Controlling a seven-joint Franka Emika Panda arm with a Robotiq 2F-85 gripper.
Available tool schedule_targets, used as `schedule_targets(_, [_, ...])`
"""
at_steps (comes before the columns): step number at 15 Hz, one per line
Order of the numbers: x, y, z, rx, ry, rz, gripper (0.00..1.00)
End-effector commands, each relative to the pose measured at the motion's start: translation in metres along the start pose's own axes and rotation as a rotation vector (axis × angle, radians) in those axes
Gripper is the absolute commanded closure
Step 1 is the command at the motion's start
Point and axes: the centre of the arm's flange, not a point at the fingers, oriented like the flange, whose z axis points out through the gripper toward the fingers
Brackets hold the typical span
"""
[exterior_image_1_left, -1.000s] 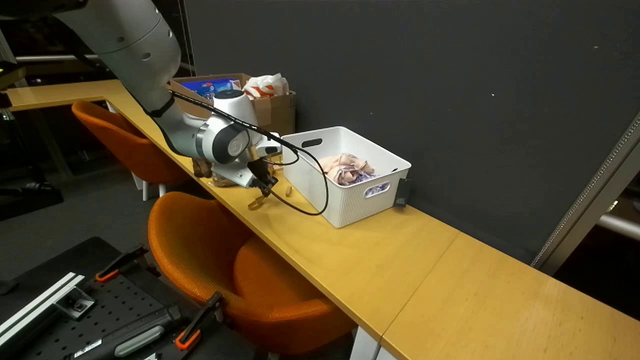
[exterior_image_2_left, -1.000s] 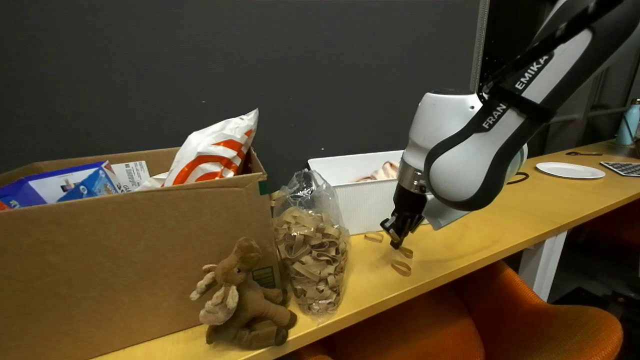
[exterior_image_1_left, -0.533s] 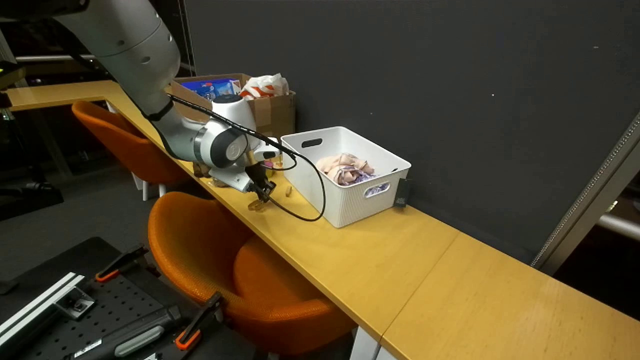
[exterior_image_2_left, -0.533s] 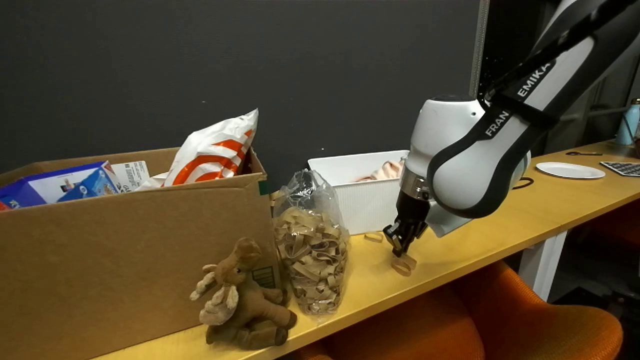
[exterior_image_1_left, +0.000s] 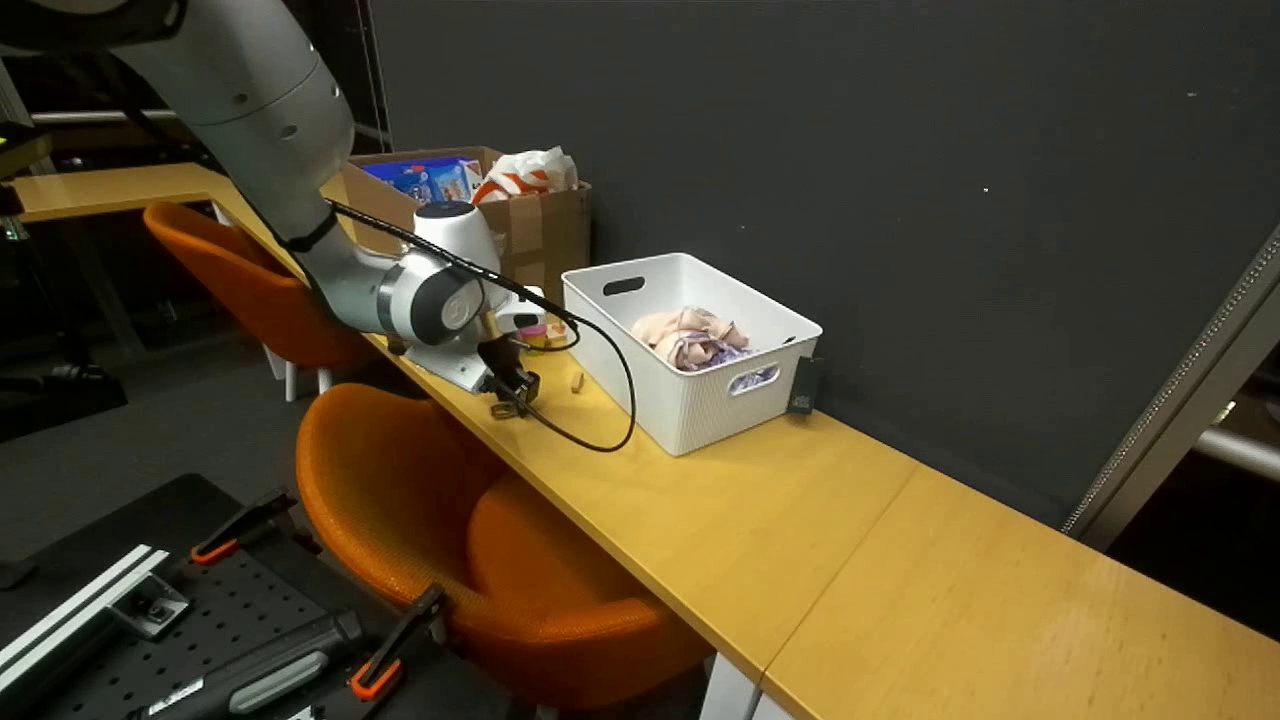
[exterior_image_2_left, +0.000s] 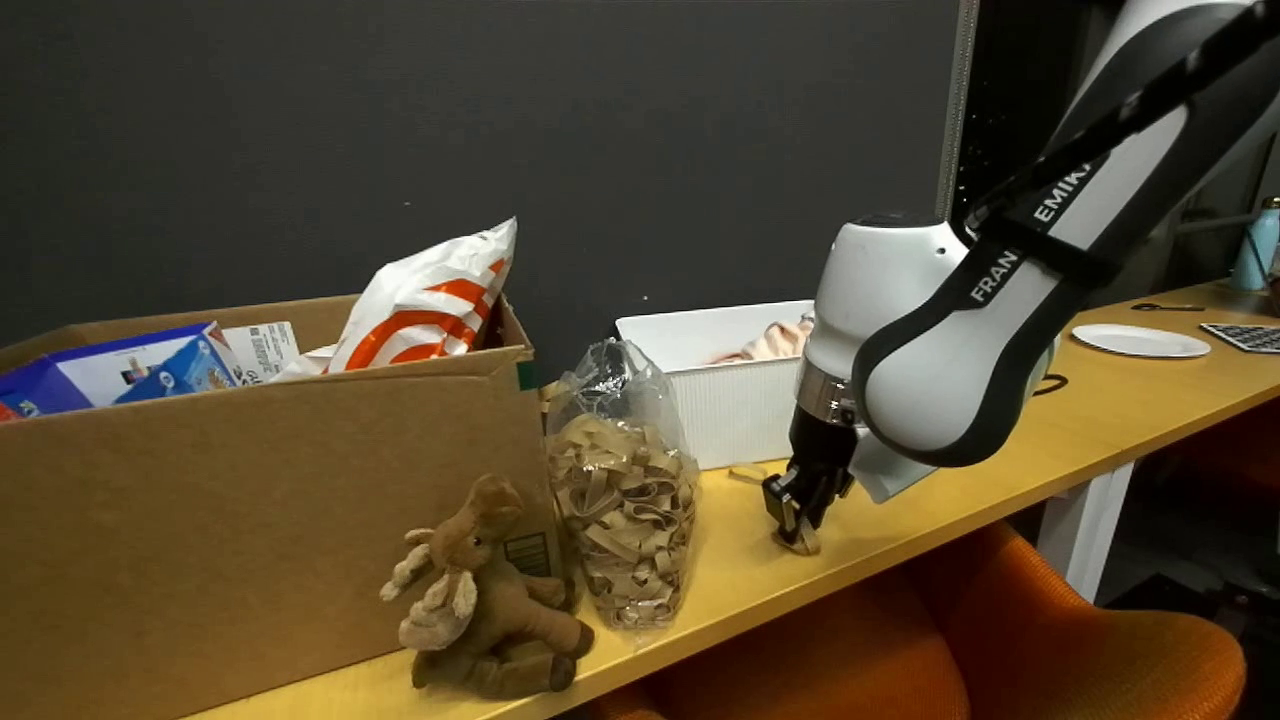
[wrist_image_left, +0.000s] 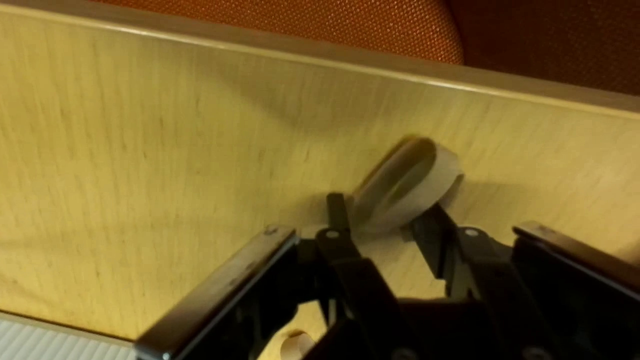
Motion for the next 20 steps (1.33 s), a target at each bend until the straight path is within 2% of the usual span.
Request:
schedule_targets(1, [0.0,-0.005,0.003,-0.015,-0.009,0.006,0.91])
schedule_targets(2, [0.002,-0.007,0.002,-0.015,-0.007,0.005,0.98])
schedule_targets(3, [0.002,-0.007,0.002,-0.015,-0.007,0.004,1.0])
schedule_targets(10, [0.014,-0.005,-0.022,-0.038,0.03,-0.004,0.99])
schedule_targets(16, [0.047,-0.012,-0.084,-0.08,0.129,-0.022,0.99])
schedule_targets(20, [0.064,-0.046,-0.146,-0.109,0.22,-0.074,0.99])
